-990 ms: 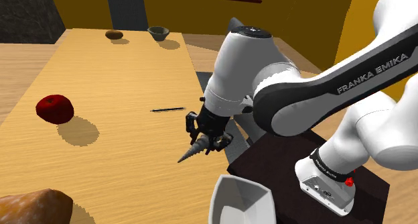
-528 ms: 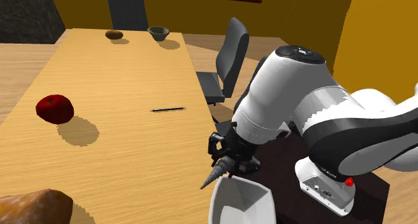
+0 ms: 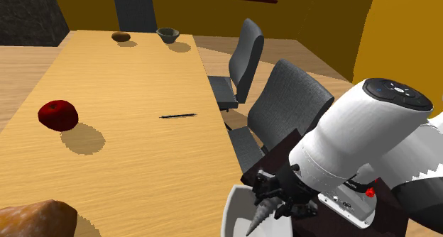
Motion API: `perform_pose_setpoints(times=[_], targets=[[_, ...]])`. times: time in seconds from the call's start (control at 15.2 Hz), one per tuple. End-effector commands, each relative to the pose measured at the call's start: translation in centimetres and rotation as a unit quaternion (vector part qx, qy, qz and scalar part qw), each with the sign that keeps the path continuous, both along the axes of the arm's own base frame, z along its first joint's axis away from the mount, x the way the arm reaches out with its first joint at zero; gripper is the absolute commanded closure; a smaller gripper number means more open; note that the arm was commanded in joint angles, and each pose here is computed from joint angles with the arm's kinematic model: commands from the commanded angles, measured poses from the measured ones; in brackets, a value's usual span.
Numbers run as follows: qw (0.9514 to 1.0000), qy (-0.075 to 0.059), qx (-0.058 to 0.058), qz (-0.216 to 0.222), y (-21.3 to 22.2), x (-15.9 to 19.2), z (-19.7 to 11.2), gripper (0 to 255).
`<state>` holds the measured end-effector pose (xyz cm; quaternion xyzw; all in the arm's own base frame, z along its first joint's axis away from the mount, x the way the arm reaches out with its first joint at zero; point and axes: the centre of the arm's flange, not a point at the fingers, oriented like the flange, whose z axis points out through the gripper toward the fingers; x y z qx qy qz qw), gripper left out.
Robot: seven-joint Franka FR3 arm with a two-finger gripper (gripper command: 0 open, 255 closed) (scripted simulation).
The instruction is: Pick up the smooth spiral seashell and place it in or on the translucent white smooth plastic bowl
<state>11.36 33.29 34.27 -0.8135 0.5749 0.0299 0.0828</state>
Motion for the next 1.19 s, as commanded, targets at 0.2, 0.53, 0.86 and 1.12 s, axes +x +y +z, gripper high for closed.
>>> perform_pose_setpoints(times=[0.2, 0.53, 0.86, 1.12], targets=[[1.0, 0.0, 0.0, -0.001, 0.0, -0.6, -2.5, 255], [1.0, 0.0, 0.0, -0.001, 0.0, -0.6, -5.2, 255], [1.0, 0.0, 0.0, -0.001, 0.0, -0.6, -6.8, 255], [1.0, 0.0, 0.0, -0.001, 0.0, -0.6, -6.8, 255]])
